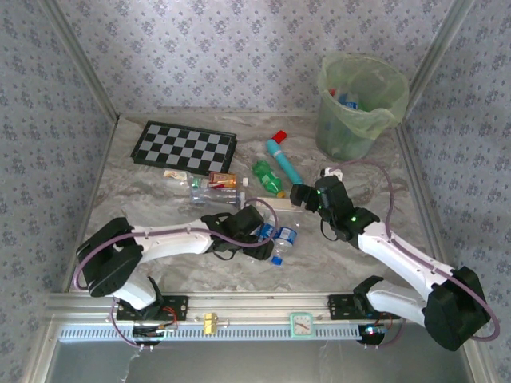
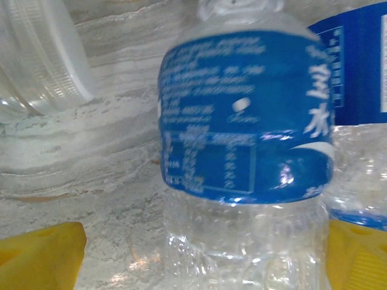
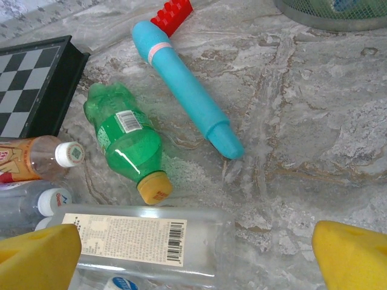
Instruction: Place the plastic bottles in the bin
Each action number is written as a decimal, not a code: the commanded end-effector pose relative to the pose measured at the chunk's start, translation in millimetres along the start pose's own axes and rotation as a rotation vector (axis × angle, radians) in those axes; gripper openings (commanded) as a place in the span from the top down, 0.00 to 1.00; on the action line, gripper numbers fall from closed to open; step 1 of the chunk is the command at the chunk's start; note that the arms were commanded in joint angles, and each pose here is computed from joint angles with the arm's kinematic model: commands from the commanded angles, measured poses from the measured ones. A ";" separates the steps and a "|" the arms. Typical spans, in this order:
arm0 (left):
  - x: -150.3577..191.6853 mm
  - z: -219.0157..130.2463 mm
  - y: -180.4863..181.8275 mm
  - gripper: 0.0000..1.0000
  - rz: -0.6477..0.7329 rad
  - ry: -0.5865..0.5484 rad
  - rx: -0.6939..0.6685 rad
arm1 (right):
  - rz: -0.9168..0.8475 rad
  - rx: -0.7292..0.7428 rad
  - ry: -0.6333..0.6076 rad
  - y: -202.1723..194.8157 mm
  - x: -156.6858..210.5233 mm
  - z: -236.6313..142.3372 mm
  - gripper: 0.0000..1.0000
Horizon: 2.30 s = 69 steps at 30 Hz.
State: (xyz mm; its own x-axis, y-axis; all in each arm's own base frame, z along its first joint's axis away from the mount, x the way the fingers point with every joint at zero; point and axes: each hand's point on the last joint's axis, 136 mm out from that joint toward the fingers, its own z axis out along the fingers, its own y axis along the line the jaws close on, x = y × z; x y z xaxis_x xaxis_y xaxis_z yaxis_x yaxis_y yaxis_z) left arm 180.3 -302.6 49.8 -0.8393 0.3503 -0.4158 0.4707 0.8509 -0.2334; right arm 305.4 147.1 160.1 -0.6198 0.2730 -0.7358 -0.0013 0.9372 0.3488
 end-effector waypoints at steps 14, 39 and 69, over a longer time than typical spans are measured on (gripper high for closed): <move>1.5 7.7 2.7 0.34 0.046 0.039 -0.054 | 0.030 -0.024 -0.035 7.8 -4.8 1.9 0.00; -109.7 -101.8 -4.1 0.50 -0.083 -0.573 0.111 | 0.014 -0.642 -0.007 133.0 -16.8 -24.6 0.00; -121.4 -114.9 -1.3 0.19 -0.086 -0.660 0.175 | 0.017 -0.735 0.090 159.6 -1.3 1.6 0.46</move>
State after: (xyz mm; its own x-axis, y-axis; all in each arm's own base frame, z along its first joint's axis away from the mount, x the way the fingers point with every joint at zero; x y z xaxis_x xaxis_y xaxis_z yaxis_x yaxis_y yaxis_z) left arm 244.7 -308.4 183.8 -0.5968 -0.0175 -0.8022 0.5041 0.7696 -0.3919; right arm 299.1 303.2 211.0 -0.7119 0.2290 -0.6639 -0.4901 0.5150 0.7032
